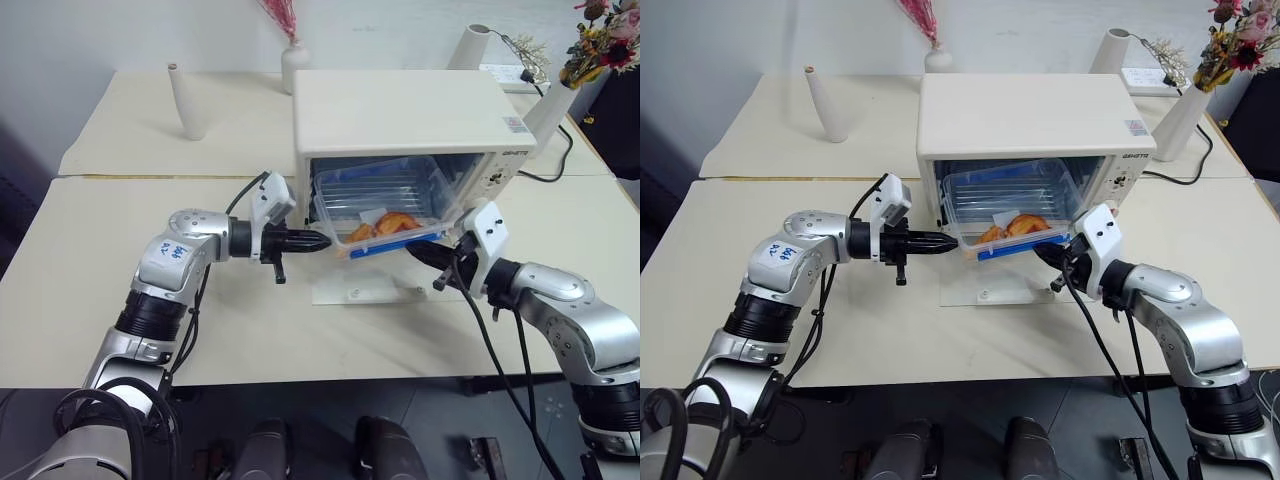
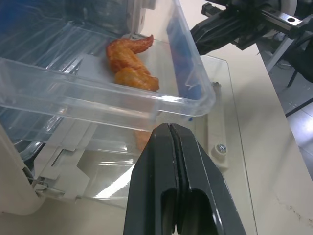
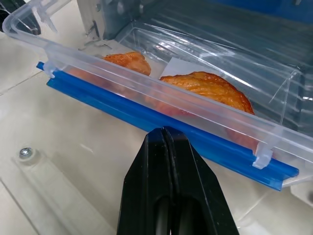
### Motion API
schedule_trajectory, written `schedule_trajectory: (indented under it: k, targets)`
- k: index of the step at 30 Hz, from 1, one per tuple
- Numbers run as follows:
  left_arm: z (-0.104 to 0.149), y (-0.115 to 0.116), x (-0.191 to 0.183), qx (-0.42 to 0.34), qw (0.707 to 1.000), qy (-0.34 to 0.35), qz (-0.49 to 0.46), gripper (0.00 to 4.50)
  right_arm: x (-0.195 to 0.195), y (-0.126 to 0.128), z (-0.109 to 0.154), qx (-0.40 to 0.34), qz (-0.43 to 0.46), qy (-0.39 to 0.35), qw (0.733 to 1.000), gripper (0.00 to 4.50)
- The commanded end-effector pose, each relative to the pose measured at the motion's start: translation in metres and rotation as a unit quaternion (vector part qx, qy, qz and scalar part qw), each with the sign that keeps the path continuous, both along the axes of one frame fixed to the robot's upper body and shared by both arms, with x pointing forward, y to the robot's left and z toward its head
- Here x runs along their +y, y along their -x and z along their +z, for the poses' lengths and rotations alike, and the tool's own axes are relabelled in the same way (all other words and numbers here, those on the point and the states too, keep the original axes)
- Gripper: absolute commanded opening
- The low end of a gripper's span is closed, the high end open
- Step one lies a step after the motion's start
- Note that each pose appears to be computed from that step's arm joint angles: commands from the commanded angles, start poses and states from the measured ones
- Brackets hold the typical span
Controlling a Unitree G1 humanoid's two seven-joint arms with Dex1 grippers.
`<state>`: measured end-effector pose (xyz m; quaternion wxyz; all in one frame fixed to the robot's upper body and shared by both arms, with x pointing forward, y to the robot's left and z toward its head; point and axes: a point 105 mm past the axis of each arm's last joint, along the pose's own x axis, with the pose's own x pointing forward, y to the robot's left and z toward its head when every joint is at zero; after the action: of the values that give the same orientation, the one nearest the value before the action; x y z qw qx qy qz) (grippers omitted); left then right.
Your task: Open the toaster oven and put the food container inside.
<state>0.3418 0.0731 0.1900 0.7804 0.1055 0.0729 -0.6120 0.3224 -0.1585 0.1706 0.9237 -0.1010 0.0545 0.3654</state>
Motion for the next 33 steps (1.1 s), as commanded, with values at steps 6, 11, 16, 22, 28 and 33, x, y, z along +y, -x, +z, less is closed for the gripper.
schedule_trajectory:
  k: [6,11,16,22,28,33]
  targets:
    - [0.007,0.053,0.014,0.047,0.993,-0.022,-0.110,0.00,0.008,0.017,0.004,-0.010,0.039,0.006,0.999,0.02]
    - [-0.002,0.044,-0.005,0.048,0.995,-0.014,-0.088,0.00,0.002,0.017,0.006,-0.012,0.033,0.011,0.999,0.02]
    - [-0.012,0.026,-0.027,0.032,0.998,-0.006,-0.052,0.00,-0.001,0.013,0.010,-0.017,0.024,0.013,0.999,0.02]
    - [-0.008,-0.014,-0.038,-0.019,0.998,0.000,0.056,0.00,-0.007,0.009,0.013,-0.026,0.008,0.017,0.999,0.02]
    - [-0.004,-0.022,-0.044,-0.035,0.996,0.015,0.076,0.00,-0.008,-0.015,0.014,-0.044,-0.041,0.003,0.998,0.02]
    - [0.004,-0.030,-0.049,-0.050,0.993,0.036,0.100,0.00,-0.003,-0.040,0.022,-0.073,-0.079,-0.016,0.994,0.02]
